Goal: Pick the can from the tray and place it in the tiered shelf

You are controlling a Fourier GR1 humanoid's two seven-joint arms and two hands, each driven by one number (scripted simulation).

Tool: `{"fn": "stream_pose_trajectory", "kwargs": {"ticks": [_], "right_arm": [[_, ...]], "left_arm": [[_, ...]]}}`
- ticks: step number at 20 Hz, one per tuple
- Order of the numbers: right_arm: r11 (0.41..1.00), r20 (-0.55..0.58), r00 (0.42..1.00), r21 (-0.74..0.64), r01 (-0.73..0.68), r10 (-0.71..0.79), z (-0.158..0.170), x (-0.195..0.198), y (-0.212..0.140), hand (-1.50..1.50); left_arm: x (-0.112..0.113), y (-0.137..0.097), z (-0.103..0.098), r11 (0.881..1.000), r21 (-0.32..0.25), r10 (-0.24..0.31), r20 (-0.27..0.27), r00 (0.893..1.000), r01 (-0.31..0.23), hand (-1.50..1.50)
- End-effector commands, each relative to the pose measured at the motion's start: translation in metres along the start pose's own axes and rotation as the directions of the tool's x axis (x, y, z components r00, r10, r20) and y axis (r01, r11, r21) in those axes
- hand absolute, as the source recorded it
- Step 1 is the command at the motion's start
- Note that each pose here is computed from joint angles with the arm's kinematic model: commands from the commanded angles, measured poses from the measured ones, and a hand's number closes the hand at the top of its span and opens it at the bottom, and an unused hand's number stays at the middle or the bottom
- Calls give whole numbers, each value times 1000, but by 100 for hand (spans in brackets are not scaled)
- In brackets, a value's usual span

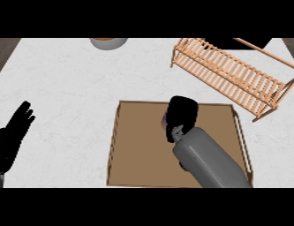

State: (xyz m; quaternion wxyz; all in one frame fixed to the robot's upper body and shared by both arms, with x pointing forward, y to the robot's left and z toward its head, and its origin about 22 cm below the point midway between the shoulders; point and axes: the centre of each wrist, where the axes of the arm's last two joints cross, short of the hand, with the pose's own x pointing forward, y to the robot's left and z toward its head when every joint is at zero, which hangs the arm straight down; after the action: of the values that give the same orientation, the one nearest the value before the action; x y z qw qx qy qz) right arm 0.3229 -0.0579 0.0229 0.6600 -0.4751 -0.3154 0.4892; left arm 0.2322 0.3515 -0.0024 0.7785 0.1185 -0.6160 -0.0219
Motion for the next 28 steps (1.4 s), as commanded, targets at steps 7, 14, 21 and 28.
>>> {"fn": "stream_pose_trajectory", "kwargs": {"ticks": [7, 14, 21, 28], "right_arm": [[988, -37, 998, -146, -46, 41, 16, 20, -25, 150], [952, 22, 974, -210, 224, -225, -16, 9, -50, 150], [889, 55, 944, -321, 327, -327, 37, 14, -89, 150], [733, 171, 807, -346, 586, -565, 90, -8, -157, 150]], "left_arm": [[13, -11, -7, 1000, -3, 3, 4, 1000, -3, 0], [3, -11, -4, 1000, -9, -12, 21, 1000, 12, 0], [-10, -5, 1, 1000, 4, -2, -6, 1000, 2, 0], [-3, 4, -2, 999, 32, 5, -23, 1000, -4, 0]]}}
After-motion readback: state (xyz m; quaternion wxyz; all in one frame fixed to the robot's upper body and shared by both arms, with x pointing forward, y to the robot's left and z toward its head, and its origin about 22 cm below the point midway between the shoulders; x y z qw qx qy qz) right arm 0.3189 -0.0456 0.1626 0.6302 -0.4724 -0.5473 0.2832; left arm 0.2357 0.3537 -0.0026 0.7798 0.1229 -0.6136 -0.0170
